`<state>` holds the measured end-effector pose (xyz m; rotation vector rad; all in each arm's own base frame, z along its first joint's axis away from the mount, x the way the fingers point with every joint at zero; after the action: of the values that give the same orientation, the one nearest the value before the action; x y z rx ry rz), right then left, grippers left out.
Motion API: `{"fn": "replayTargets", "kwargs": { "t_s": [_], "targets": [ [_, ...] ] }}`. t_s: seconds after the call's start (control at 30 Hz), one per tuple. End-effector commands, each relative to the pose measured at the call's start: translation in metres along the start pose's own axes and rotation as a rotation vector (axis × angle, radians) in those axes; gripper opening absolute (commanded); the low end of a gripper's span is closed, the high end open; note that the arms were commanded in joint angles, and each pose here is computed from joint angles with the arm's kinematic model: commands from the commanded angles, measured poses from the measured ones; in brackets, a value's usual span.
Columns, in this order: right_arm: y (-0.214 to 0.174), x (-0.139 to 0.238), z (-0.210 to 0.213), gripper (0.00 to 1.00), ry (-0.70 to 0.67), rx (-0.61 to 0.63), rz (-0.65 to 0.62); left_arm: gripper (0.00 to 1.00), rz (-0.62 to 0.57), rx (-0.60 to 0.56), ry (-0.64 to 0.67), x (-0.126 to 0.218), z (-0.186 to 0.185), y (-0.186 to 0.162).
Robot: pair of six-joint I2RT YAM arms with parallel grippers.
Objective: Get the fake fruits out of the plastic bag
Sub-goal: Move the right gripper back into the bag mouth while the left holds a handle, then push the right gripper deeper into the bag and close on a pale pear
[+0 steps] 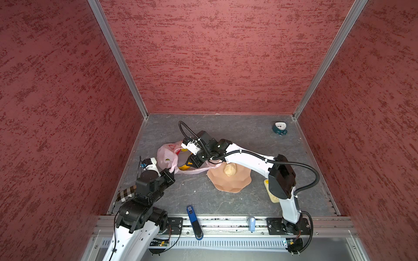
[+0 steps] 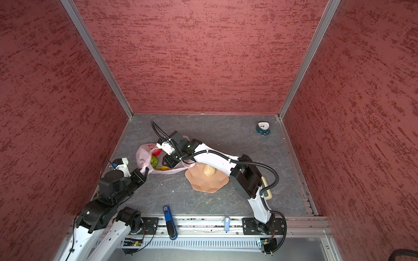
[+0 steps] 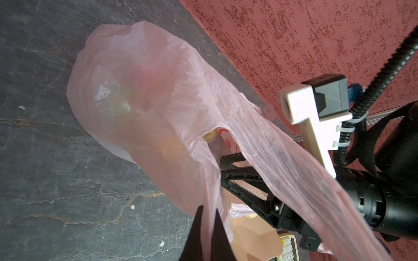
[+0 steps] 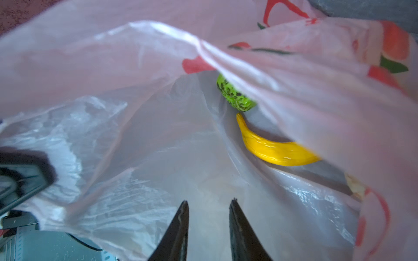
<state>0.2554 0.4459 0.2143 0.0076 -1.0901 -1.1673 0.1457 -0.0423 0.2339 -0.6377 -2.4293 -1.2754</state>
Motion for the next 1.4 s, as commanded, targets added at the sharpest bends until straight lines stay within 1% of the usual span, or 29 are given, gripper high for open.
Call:
{"fn": "replayTargets", "kwargs": {
  "t_s": [0.0,0.43,0.63,0.8,0.93,1.1,1.23,1.37],
  "targets": [
    [0.009,0.027,0.032,0.31,0.019,0.065,-0.050,0.08,-0.004,0.003,0.011,-0.001,0.004,-0.003],
    [-0.003,0.029,0.048,0.28,-0.056,0.065,-0.038,0.08,-0.022,0.012,-0.008,0.008,0.009,-0.009],
    [0.000,0.025,0.048,0.24,-0.082,0.056,-0.043,0.09,-0.020,0.015,-0.013,0.009,0.011,-0.012],
    [0.007,0.023,0.048,0.22,-0.144,0.097,-0.041,0.09,-0.015,0.028,-0.023,0.005,0.012,-0.015],
    [0.013,0.020,0.051,0.22,-0.134,0.111,-0.032,0.09,-0.018,0.034,-0.028,0.006,0.013,-0.017],
    [0.005,0.000,0.044,0.21,-0.121,0.089,0.013,0.09,-0.035,0.055,-0.043,0.010,0.013,-0.017],
    [-0.002,-0.019,0.042,0.21,-0.067,0.055,0.038,0.08,-0.036,0.060,-0.051,0.010,0.012,-0.017],
    [-0.009,-0.035,0.035,0.21,-0.053,0.023,0.053,0.09,-0.030,0.060,-0.049,0.009,0.013,-0.018]
  ]
}}
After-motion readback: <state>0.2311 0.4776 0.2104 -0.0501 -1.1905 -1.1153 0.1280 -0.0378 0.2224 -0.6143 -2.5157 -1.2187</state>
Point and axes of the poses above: each gripper's point midway between its finger pads, its own x axis back along the fingers, its own z axis along the line the jaws close on, y = z × x, the point moved 6 cm from there along x, back along the fingers, and after that the axes turned 12 degrees about -x, right-handed, at the moved point
